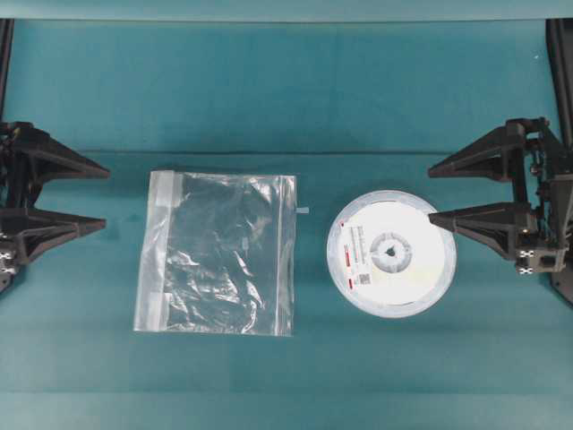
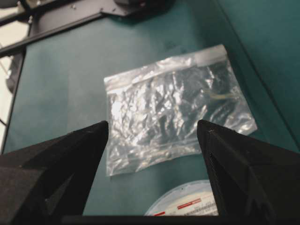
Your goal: Take out the reel from the clear zip bag.
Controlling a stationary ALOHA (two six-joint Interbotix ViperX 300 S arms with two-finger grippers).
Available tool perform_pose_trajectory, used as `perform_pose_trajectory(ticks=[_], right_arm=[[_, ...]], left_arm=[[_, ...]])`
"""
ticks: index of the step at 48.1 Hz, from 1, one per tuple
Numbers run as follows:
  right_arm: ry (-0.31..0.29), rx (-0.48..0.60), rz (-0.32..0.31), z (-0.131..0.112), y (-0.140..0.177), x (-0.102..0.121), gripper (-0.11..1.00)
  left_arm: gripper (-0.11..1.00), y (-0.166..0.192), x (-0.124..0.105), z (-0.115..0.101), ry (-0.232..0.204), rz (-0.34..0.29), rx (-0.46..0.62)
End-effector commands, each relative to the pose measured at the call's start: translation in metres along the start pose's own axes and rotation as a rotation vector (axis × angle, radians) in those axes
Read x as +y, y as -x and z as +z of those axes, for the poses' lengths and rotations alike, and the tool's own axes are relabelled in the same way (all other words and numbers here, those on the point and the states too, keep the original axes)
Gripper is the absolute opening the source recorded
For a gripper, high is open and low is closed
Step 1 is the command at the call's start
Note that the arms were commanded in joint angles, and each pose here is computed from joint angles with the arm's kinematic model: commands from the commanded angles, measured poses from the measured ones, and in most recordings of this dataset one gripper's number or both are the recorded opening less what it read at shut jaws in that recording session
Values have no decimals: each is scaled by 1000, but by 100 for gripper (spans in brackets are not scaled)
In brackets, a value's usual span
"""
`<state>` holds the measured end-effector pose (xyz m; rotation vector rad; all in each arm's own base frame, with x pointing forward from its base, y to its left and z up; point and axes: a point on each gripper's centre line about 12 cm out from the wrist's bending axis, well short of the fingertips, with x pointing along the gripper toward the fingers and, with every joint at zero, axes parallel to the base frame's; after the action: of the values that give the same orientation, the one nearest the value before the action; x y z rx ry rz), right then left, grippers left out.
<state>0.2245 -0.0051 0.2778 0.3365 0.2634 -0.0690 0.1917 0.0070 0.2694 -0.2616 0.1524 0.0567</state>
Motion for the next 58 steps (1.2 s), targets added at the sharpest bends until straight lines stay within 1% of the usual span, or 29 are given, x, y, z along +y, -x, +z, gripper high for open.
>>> perform_pose_trajectory(ticks=[1,58], right_arm=[[13,-23,10,8,0,3,93],[11,-13,6,5,0,2,93]], left_arm=[[92,-1,-3,10,-6,-9,-26],[92,-1,-2,8,-5,-5,-13]])
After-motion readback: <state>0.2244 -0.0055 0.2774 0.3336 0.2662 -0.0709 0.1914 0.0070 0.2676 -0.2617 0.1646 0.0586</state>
